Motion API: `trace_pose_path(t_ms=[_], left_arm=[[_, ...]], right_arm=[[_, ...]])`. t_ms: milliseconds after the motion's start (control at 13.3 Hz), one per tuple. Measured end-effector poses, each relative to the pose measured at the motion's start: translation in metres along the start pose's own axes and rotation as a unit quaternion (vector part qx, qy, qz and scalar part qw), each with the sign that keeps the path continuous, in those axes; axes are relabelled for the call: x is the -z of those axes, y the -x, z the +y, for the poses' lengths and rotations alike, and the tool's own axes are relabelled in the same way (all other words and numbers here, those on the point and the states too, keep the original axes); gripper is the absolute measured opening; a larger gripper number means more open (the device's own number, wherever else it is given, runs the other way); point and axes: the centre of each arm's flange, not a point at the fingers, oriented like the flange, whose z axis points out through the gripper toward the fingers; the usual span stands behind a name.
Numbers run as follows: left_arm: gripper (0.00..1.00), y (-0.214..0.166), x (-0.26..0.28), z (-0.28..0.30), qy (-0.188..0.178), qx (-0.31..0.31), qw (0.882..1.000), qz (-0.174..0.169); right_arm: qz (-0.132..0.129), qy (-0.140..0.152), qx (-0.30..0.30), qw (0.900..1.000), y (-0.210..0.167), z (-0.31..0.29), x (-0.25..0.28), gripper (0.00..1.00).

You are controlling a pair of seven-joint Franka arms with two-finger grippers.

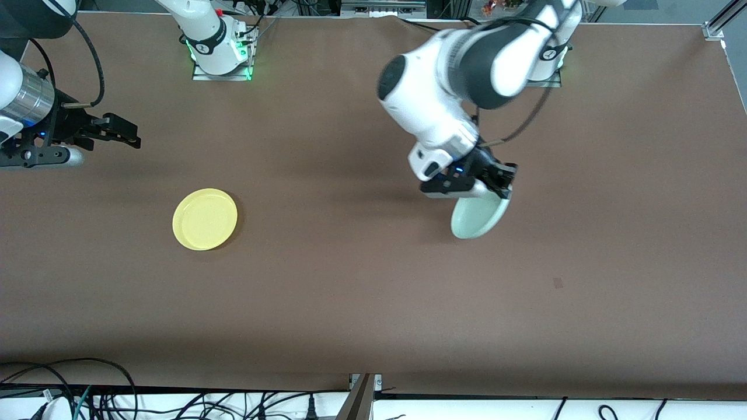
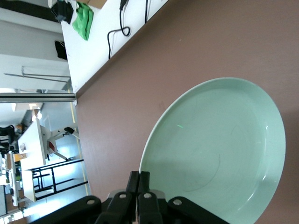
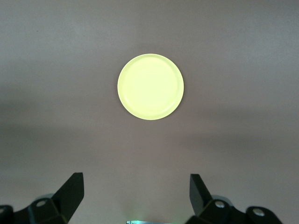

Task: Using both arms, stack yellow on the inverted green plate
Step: 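Lift the green plate with the left gripper and carry it toward the table middle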

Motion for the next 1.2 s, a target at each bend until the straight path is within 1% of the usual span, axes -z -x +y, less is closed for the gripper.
trace_pose_path(t_ms=[150,300,375,526,676,826,901,1051,1201], left_arm=[[0.03,0.011,0.013,0.060,-0.036,0.010,0.999,0.030],[0.03,0.024,0.014,0.120,-0.089,0.013,0.994,0.062],[0.03,0.029,0.014,0.143,-0.119,0.011,0.990,0.076],[0.03,0.033,0.015,0.175,-0.183,0.006,0.977,0.108],[0.03,0.037,0.015,0.204,-0.229,0.000,0.963,0.139],[0.03,0.043,0.022,0.237,-0.258,-0.002,0.952,0.167],[0.03,0.049,0.030,0.256,-0.266,-0.004,0.946,0.183],[0.03,0.063,0.044,0.295,-0.269,-0.010,0.940,0.210],[0.03,0.069,0.050,0.316,-0.278,-0.012,0.932,0.232]], right_arm=[[0.000,0.000,0.000,1.000,0.000,0.000,0.000,1.00],[0.000,0.000,0.000,1.000,0.000,0.000,0.000,1.00],[0.000,0.000,-0.001,1.000,0.000,0.001,0.000,1.00],[-0.001,0.000,-0.001,1.000,0.000,0.001,0.000,1.00],[-0.001,0.000,-0.001,1.000,0.000,0.001,0.000,1.00],[-0.001,0.000,-0.001,1.000,0.000,0.001,-0.001,1.00],[-0.001,0.000,-0.001,1.000,0.000,0.001,0.000,1.00],[-0.001,0.000,-0.001,1.000,0.000,0.001,-0.001,1.00],[-0.001,0.000,-0.001,1.000,0.000,0.001,-0.001,1.00]])
